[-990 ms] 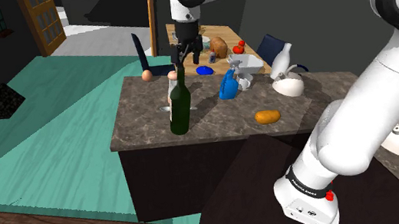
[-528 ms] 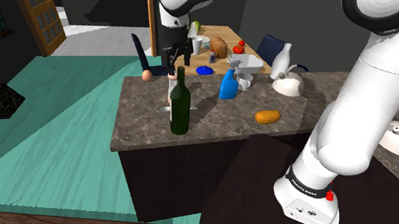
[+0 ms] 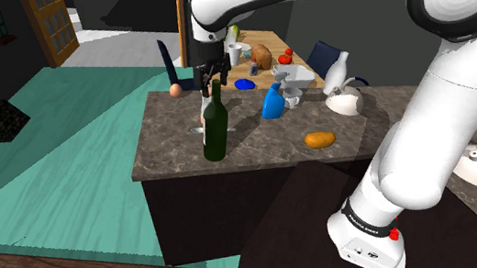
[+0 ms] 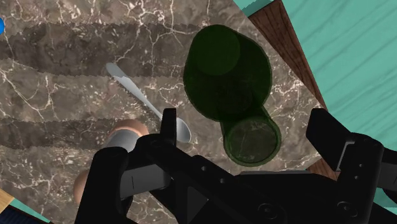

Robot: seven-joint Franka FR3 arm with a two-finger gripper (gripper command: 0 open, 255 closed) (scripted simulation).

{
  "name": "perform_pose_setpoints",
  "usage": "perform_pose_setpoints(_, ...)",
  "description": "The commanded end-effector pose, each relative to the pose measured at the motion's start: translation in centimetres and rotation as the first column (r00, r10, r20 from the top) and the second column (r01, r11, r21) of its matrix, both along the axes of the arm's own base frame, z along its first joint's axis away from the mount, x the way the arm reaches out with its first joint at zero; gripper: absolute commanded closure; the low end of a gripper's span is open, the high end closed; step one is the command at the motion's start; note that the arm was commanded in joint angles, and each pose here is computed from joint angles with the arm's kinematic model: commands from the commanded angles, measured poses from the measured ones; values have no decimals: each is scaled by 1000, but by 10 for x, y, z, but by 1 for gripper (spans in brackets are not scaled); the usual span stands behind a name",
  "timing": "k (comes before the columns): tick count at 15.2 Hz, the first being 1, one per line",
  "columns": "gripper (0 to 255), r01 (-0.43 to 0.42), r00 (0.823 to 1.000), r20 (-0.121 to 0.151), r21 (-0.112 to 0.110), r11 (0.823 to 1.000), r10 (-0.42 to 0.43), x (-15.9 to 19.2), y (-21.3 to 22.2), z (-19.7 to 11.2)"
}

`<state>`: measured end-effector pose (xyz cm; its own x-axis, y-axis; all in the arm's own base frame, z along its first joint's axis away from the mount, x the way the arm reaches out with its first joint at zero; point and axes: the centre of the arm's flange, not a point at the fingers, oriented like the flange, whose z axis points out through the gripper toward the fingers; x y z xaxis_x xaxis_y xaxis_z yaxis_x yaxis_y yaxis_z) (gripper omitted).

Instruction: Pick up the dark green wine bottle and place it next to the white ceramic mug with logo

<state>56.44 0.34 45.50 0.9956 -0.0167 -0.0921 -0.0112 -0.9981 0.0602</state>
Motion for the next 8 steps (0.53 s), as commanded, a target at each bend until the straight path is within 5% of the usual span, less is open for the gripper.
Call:
perform_pose_setpoints(1,0,0,1000,0,0,1000,0,0,0,0)
perform_pose_setpoints(3,0,0,1000,0,0,1000,0,0,0,0)
perform_pose_setpoints(4,255,0,1000,0,0,1000,0,0,0,0)
perform_pose_setpoints(8,255,0,1000,0,0,1000,0,0,0,0)
